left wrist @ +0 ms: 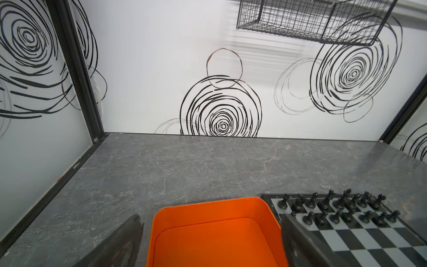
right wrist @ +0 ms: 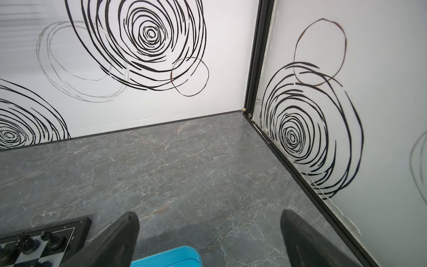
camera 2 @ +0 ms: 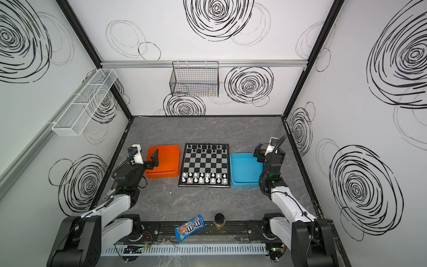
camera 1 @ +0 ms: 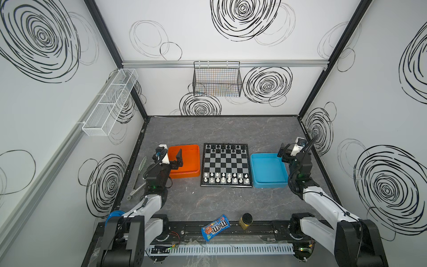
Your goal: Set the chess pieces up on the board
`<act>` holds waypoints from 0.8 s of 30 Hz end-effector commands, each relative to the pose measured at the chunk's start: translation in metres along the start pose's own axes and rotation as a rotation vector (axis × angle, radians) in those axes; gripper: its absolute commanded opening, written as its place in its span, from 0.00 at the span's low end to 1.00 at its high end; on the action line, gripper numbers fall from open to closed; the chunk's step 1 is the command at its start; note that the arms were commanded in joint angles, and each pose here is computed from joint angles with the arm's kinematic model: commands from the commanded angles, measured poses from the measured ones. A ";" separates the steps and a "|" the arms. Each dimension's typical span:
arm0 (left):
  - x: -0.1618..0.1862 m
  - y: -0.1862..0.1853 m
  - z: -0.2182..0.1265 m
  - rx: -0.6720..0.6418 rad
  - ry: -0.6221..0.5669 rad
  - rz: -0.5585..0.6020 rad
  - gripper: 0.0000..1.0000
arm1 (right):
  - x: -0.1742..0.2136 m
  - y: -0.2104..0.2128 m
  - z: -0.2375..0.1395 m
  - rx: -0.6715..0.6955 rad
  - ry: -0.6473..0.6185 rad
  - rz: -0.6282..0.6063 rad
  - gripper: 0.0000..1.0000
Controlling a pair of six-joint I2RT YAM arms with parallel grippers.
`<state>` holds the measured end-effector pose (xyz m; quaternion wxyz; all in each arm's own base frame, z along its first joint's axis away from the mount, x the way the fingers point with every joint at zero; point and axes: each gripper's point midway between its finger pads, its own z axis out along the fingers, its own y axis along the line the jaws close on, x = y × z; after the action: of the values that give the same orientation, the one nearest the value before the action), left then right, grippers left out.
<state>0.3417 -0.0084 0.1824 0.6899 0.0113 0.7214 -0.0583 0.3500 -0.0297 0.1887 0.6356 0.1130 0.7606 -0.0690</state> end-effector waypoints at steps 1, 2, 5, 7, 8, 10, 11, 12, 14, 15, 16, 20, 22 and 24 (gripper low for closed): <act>-0.023 -0.003 -0.001 -0.016 -0.105 0.128 0.96 | 0.000 -0.005 0.002 0.021 -0.029 0.021 1.00; -0.019 -0.001 -0.002 -0.034 -0.105 0.130 0.96 | 0.005 -0.005 0.003 0.015 -0.021 0.008 1.00; -0.019 0.004 0.001 -0.064 -0.100 0.117 0.96 | 0.016 -0.008 0.006 0.022 -0.002 -0.008 1.00; -0.017 0.004 0.007 -0.068 -0.079 0.119 0.96 | 0.017 -0.015 0.006 0.063 -0.028 0.043 1.00; -0.018 0.003 0.009 -0.067 -0.079 0.125 0.96 | 0.019 -0.019 0.005 0.079 -0.036 0.057 1.00; -0.018 0.002 0.012 -0.074 -0.074 0.123 0.96 | 0.025 -0.017 0.007 0.070 -0.030 0.016 1.00; -0.019 0.003 0.012 -0.086 -0.079 0.107 0.96 | 0.027 -0.017 0.007 0.070 -0.032 0.011 1.00; -0.019 0.005 0.010 -0.096 -0.081 0.088 0.96 | 0.030 -0.019 0.007 0.080 -0.036 0.017 1.00; -0.013 0.003 0.007 -0.087 -0.078 0.074 0.96 | 0.037 -0.017 0.007 0.059 -0.028 0.001 1.00; -0.009 0.002 0.005 -0.087 -0.074 0.071 0.96 | 0.040 -0.013 0.008 0.040 -0.021 -0.020 1.00; -0.003 0.004 0.003 -0.098 -0.065 0.060 0.96 | 0.044 -0.012 0.009 0.034 -0.010 -0.035 1.00; 0.006 0.006 -0.002 -0.107 -0.087 0.048 0.96 | 0.048 -0.012 0.010 0.032 -0.018 -0.048 1.00; 0.006 0.007 0.001 -0.105 -0.098 0.044 0.96 | 0.046 -0.008 0.012 0.001 -0.036 -0.044 1.00; 0.009 0.008 0.005 -0.100 -0.095 0.030 0.96 | 0.045 0.000 0.015 -0.043 -0.044 -0.056 1.00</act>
<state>0.3440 -0.0034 0.1406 0.6737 -0.0059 0.7390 -0.0053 0.3491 -0.0366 0.1228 0.6167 0.0998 0.7760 -0.0870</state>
